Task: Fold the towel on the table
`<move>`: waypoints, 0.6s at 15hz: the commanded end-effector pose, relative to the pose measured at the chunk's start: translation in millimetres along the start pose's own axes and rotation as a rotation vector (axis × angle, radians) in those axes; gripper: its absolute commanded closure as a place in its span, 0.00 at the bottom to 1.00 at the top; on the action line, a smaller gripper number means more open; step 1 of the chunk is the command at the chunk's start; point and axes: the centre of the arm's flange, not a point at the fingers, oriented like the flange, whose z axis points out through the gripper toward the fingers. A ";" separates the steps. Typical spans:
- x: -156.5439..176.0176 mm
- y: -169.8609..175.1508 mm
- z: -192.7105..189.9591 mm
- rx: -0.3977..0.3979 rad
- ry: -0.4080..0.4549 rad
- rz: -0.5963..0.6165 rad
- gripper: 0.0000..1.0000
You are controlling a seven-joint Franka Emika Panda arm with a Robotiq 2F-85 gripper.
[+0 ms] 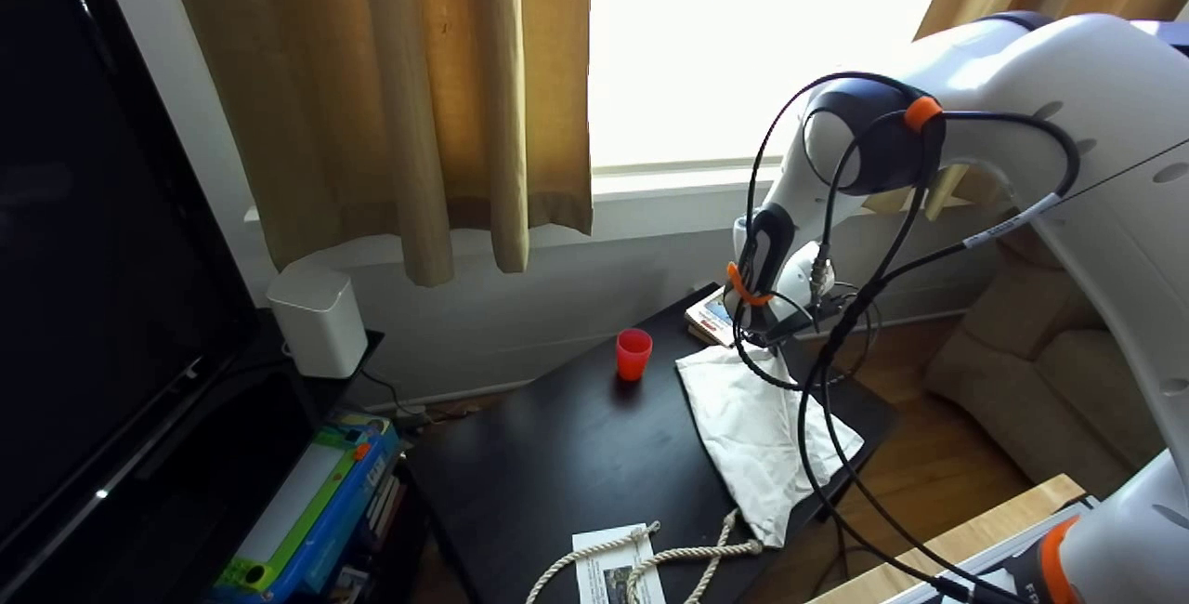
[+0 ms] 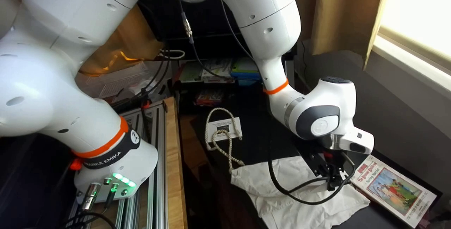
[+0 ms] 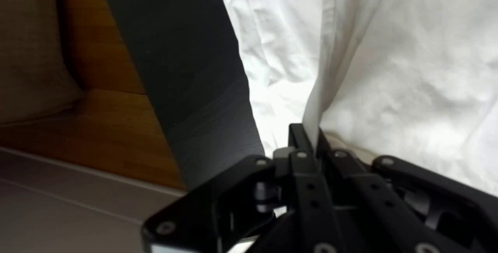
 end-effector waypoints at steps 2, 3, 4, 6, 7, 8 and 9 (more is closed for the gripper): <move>23.0 14.3 21.5 -0.040 0.076 -0.106 0.99; 28.3 16.6 24.5 -0.043 0.093 -0.126 0.99; 33.8 18.9 28.1 -0.052 0.110 -0.144 0.99; 40.5 18.9 33.5 -0.055 0.141 -0.174 0.99; 43.8 18.5 37.4 -0.059 0.159 -0.190 0.99; 45.9 18.1 39.4 -0.059 0.178 -0.206 0.99; 46.6 17.5 42.2 -0.059 0.195 -0.221 0.99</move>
